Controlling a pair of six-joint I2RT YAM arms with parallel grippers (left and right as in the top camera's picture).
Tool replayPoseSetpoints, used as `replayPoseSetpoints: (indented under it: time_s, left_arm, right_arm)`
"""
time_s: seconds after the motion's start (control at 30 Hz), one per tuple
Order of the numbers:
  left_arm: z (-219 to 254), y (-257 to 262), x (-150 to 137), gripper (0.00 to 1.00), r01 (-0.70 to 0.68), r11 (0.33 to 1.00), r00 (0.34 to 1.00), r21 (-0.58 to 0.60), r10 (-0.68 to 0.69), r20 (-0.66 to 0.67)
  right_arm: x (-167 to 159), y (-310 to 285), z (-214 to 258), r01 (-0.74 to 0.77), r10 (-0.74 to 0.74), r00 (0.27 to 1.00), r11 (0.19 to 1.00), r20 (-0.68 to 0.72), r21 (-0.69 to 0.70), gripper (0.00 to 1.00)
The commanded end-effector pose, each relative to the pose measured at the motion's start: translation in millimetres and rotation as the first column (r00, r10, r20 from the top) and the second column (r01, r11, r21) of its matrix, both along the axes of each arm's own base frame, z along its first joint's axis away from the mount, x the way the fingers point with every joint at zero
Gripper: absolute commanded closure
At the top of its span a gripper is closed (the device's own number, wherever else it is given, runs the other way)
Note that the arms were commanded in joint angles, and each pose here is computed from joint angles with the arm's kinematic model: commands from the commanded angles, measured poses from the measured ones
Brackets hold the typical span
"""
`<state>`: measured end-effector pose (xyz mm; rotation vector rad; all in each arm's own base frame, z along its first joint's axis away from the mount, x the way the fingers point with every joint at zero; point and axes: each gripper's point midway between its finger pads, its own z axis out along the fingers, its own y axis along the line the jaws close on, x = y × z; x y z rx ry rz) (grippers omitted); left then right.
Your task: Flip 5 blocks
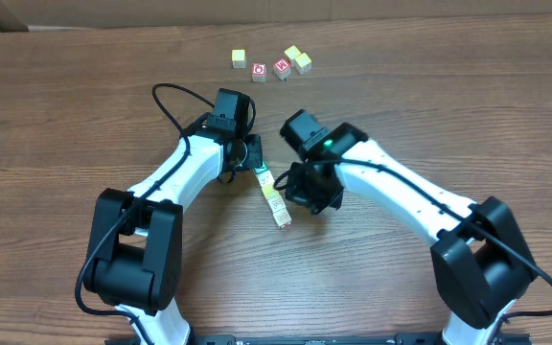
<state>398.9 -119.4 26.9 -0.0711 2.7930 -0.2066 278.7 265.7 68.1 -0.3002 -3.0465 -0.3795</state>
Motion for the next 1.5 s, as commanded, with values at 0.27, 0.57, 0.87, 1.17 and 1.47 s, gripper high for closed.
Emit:
replayPoseSetpoints:
  time_s: [0.27,0.57,0.87,1.17,1.47]
  left_arm:
    - [-4.1,-1.5,4.2,0.96,-0.002,1.000,1.000,0.006,0.002,0.016]
    - [31.9,-10.5,21.5,0.96,0.060,0.998,0.997,-0.001,-0.059,0.040]
    - [41.0,-15.0,25.6,0.96,0.179,0.984,0.983,-0.015,-0.180,-0.040]
    - [1.2,-17.9,16.8,0.96,0.201,0.978,0.967,-0.046,-0.206,-0.149]
    - [-0.2,-16.7,12.4,0.96,0.228,0.973,0.959,-0.040,-0.231,-0.164]
  right_arm:
    - [16.9,-17.7,13.4,-0.017,0.016,1.000,0.999,0.019,0.035,0.96]
    - [-22.6,-22.9,6.5,-0.017,0.013,0.999,0.988,-0.030,-0.151,0.96]
    - [-47.6,-9.3,-17.3,0.074,-0.083,0.995,0.982,-0.049,-0.173,0.96]
    - [-47.9,12.8,-32.4,0.053,-0.053,0.999,0.993,0.005,-0.104,0.96]
    - [-50.5,22.5,-50.7,0.073,-0.071,0.997,0.996,0.036,-0.060,0.96]
